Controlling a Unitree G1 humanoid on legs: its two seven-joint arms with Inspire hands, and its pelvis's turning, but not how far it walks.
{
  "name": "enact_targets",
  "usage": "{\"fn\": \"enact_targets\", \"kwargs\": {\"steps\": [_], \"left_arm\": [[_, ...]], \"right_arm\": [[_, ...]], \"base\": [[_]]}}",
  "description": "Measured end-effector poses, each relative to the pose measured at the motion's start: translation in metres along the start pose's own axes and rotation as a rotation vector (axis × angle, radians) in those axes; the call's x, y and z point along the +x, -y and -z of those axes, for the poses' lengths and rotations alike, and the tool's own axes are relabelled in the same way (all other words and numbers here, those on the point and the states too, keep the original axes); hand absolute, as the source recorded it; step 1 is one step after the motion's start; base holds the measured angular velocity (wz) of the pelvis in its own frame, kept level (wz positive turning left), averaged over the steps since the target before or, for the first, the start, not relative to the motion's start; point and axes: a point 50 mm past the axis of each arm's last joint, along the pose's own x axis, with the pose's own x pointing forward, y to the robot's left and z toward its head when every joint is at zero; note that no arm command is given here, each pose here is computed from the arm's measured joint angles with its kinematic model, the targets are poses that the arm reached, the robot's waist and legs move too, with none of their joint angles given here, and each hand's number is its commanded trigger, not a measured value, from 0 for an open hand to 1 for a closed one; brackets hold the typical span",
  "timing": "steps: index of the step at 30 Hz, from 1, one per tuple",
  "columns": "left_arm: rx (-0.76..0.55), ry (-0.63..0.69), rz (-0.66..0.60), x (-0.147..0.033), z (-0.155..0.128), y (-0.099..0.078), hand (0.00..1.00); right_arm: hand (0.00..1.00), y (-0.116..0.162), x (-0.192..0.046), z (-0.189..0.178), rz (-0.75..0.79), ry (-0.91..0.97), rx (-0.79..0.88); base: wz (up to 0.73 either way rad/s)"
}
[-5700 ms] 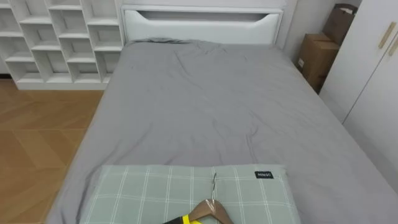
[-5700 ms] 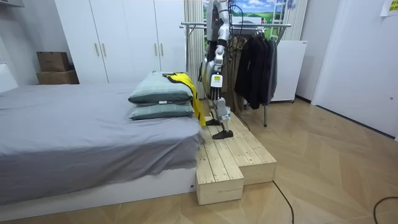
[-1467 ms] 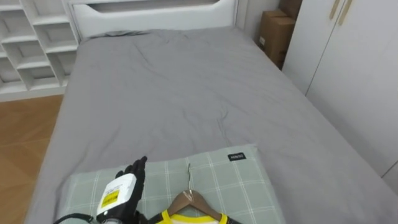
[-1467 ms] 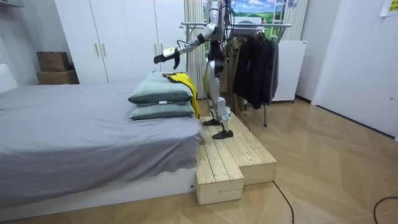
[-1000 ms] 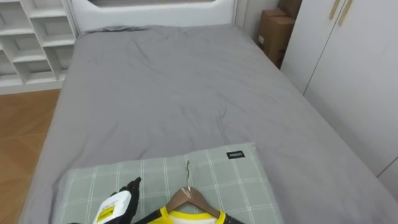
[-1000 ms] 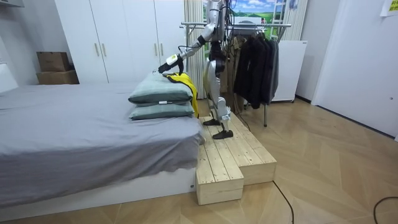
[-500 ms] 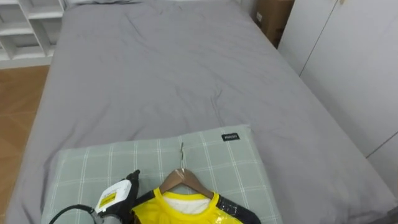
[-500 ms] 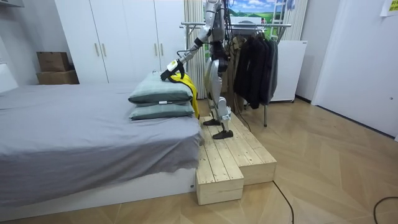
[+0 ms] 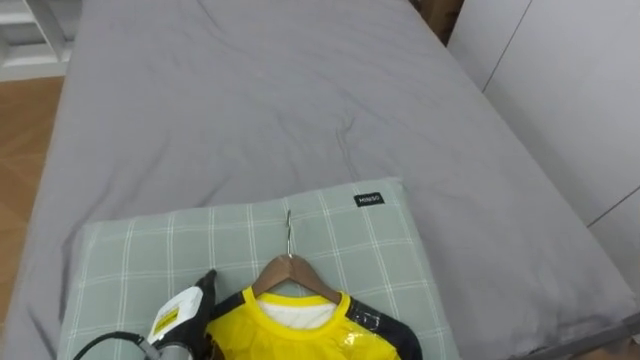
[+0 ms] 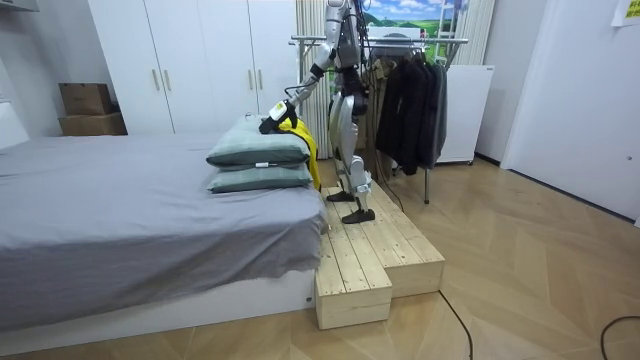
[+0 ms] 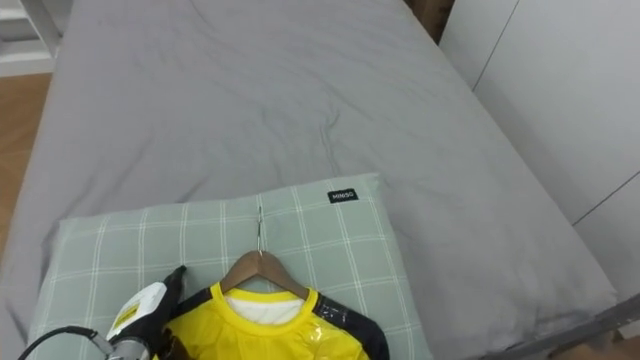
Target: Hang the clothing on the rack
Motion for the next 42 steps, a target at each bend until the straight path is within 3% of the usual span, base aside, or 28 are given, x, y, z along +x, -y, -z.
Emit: {"fn": "enact_targets", "kwargs": {"steps": [9,28,30,31,32,36,42], "left_arm": [[-0.027,0.006,-0.017,0.004,-0.004,-0.007,0.00],[-0.034,0.013,-0.058,0.008,-0.008,-0.014,0.00],[-0.030,0.015,-0.063,0.008,-0.008,-0.014,0.14],[-0.030,0.015,-0.064,0.008,-0.008,-0.014,0.65],[-0.027,0.015,-0.064,0.008,-0.008,-0.014,1.00],[-0.017,0.006,-0.078,0.009,-0.007,-0.015,1.00],[-0.007,0.009,-0.151,0.013,-0.006,-0.031,1.00]], "right_arm": [[0.00,0.000,0.000,-0.008,0.001,0.025,0.083],[0.00,-0.003,0.001,-0.023,-0.022,0.060,0.018],[0.00,-0.003,0.001,-0.024,-0.024,0.061,0.018],[0.00,-0.003,0.001,-0.024,-0.025,0.061,0.018],[0.00,-0.004,0.001,-0.024,-0.025,0.061,0.022],[0.00,-0.004,0.001,-0.026,-0.029,0.064,0.011],[0.00,-0.006,0.001,-0.028,-0.033,0.069,0.000]], "base": [[0.00],[-0.01],[0.00],[0.00],[0.00],[0.00],[0.00]]}}
